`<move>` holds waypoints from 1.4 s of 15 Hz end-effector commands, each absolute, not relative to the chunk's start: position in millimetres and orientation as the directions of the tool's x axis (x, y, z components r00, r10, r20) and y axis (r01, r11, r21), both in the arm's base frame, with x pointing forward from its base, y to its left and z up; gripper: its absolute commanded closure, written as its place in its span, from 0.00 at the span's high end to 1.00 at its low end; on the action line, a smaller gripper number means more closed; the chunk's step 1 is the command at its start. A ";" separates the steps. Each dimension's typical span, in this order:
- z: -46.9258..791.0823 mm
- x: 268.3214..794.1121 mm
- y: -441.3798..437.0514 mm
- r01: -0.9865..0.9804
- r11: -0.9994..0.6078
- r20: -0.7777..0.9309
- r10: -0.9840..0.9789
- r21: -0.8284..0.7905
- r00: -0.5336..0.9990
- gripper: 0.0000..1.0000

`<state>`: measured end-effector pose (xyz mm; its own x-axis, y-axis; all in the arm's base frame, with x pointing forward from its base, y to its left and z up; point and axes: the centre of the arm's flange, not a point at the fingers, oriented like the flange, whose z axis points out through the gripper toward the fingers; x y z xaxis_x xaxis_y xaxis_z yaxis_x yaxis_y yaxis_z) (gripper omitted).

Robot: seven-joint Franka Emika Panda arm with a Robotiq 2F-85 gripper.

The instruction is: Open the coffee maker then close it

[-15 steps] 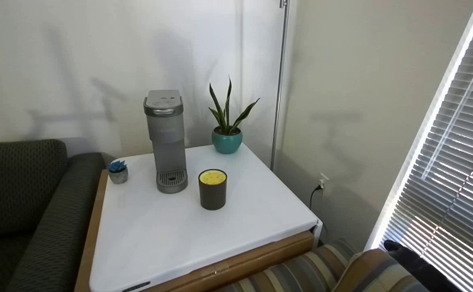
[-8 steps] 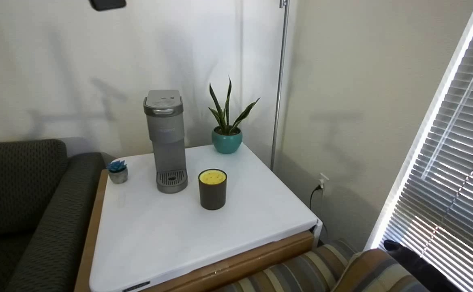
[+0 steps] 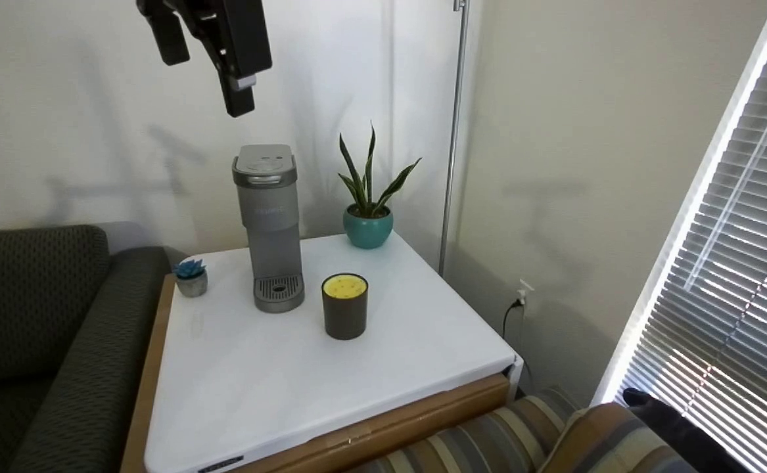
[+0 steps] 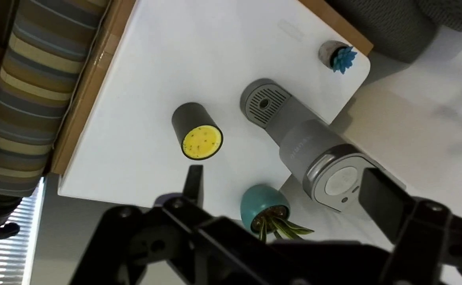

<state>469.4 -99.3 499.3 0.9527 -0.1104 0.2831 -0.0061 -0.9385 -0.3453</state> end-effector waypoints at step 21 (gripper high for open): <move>371.9 554.2 -26.5 -0.019 -0.768 0.403 -0.357 -0.640 0.843 1.00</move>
<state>542.9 -22.6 410.5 0.8702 -0.3076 0.3849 -0.0295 -0.8122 -0.5826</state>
